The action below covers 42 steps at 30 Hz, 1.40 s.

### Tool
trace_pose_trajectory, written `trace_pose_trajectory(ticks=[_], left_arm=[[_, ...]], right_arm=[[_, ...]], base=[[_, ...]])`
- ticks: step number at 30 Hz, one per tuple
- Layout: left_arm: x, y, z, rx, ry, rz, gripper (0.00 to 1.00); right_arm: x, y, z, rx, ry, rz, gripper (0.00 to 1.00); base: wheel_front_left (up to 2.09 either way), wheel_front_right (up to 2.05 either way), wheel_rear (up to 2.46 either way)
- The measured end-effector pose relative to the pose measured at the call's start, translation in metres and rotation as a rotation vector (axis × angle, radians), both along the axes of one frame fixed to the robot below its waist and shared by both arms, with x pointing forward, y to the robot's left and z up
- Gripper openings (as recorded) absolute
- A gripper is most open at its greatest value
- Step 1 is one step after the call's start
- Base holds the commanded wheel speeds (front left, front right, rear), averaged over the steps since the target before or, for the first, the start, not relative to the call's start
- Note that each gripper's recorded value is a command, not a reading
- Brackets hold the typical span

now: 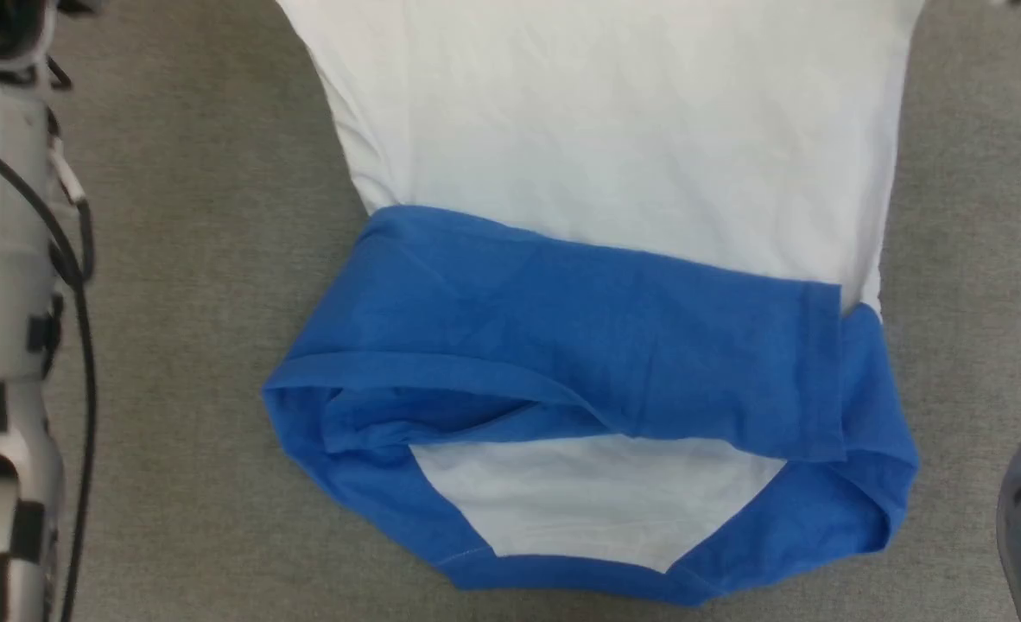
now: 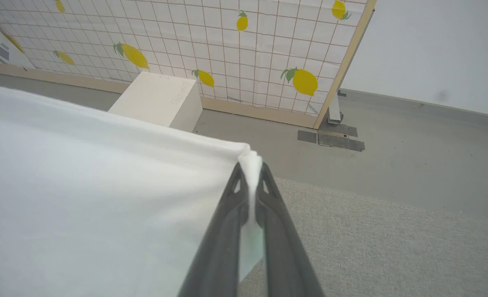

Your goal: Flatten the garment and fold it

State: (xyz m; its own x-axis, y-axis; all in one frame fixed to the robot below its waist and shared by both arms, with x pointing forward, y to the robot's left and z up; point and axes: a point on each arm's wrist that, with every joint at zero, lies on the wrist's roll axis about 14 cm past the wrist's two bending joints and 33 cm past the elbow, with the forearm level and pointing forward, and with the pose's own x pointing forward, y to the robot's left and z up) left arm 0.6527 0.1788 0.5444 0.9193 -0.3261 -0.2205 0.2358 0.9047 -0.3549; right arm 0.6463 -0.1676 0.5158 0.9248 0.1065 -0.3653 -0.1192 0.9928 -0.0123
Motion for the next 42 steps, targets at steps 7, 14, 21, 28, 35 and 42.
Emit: trace_pose_trajectory(ticks=[7,14,21,28,35,42], left_arm=[[-0.065,-0.017,0.010,-0.054,-0.013,-0.070,0.00],[-0.137,-0.015,0.016,-0.104,-0.014,-0.105,0.00],[-0.208,-0.016,0.004,-0.210,0.012,-0.079,0.00],[-0.261,-0.024,-0.018,-0.303,0.089,-0.042,0.00],[-0.296,-0.024,-0.054,-0.374,0.217,0.018,0.00],[-0.316,-0.019,-0.089,-0.373,0.348,0.073,0.00]], right_arm=[[-0.057,-0.002,-0.004,0.042,0.048,0.044,0.00],[-0.119,-0.001,0.000,0.116,0.072,0.072,0.00],[-0.179,-0.008,-0.008,0.181,0.120,0.059,0.00],[-0.227,-0.021,-0.030,0.232,0.191,0.005,0.00],[-0.266,-0.022,-0.065,0.253,0.309,-0.025,0.00],[-0.297,-0.014,-0.102,0.253,0.454,-0.017,0.00]], base=[[0.00,0.00,0.00],[0.00,0.00,0.00],[0.00,0.00,0.00],[0.00,0.00,0.00],[0.00,0.00,0.00],[0.00,0.00,0.00]])
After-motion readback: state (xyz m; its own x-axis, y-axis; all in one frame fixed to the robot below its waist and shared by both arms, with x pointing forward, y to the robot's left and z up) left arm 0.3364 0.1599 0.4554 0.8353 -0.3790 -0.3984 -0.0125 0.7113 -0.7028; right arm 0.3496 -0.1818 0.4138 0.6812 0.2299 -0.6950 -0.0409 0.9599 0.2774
